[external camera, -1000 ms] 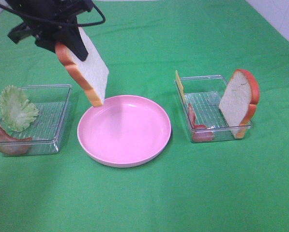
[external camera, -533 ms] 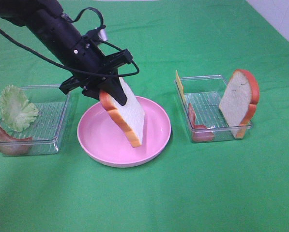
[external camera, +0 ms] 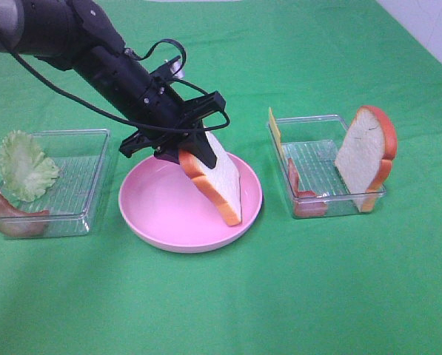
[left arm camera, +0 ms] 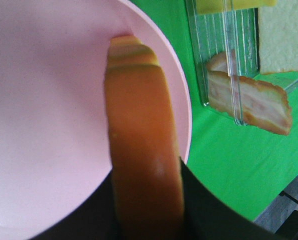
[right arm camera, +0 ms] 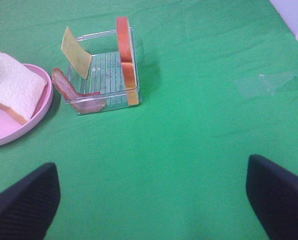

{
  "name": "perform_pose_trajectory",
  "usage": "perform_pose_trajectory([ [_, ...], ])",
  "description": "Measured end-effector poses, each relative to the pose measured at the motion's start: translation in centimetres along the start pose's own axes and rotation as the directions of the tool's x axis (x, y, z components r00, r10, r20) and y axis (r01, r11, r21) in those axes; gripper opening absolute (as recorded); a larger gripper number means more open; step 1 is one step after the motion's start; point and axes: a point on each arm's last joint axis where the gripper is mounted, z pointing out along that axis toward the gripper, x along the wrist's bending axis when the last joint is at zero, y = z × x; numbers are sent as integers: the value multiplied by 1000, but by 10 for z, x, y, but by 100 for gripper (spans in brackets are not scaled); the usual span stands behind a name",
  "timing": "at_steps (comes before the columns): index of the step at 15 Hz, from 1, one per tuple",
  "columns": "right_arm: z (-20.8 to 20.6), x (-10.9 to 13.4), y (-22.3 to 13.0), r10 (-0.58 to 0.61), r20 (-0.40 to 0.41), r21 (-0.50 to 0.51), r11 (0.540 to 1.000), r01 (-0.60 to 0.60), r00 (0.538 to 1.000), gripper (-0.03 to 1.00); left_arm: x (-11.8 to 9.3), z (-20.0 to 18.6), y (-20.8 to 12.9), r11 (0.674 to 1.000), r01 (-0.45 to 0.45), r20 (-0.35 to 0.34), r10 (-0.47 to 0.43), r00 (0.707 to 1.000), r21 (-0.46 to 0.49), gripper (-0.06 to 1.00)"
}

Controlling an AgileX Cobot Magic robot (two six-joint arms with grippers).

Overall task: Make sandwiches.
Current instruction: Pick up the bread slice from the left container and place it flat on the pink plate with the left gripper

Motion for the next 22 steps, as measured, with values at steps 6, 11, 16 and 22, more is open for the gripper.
perform_pose_trajectory([
  [6, 0, 0, 0, 0, 0, 0, 1000, 0, 1000, 96, -3, 10, -1, 1000, -5, 23, 5, 1000, 3, 21],
  [11, 0, 0, 0, 0, 0, 0, 1000, 0, 1000, 96, -2, 10, -2, 1000, -17, 12, 17, 1000, 12, 35],
  [16, 0, 0, 0, 0, 0, 0, 1000, 0, 1000, 96, -2, 1, -3, 994, -104, -73, 106, 992, 42, 81],
  [22, 0, 0, 0, 0, 0, 0, 1000, 0, 1000, 96, -8, -42, -7, 986, -160, -268, 166, 949, 43, 82],
])
